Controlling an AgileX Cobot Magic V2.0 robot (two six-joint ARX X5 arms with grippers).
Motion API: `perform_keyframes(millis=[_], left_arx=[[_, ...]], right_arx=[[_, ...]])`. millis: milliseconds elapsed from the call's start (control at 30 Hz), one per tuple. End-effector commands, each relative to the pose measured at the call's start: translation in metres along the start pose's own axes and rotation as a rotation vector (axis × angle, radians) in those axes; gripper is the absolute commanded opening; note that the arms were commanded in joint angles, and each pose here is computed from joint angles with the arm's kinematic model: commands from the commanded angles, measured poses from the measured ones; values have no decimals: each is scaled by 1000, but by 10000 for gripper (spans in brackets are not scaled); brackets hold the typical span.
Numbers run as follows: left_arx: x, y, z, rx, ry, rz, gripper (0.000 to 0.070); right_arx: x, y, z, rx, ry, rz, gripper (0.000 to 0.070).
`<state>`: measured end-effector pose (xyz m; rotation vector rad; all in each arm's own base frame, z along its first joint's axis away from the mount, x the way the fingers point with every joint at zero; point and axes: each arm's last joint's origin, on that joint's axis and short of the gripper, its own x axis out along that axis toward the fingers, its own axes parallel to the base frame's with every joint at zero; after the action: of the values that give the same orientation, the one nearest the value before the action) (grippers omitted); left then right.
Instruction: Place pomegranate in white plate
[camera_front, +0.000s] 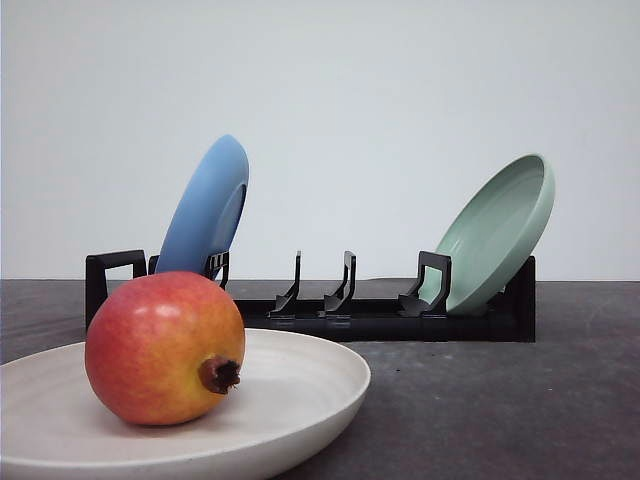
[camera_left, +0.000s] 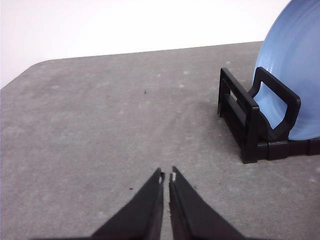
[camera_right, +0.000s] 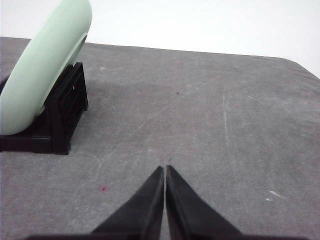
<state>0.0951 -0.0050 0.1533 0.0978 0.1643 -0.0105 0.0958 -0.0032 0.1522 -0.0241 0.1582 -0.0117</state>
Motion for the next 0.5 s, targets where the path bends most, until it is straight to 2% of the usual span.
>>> perform_keyframes(millis=[0,467], left_arx=[[1,0,-4,4,12,-4,0],[1,0,-4,4,12,-4,0]], right_arx=[[0,0,0,-4,-9,-2,0],[0,0,0,-4,-9,-2,0]])
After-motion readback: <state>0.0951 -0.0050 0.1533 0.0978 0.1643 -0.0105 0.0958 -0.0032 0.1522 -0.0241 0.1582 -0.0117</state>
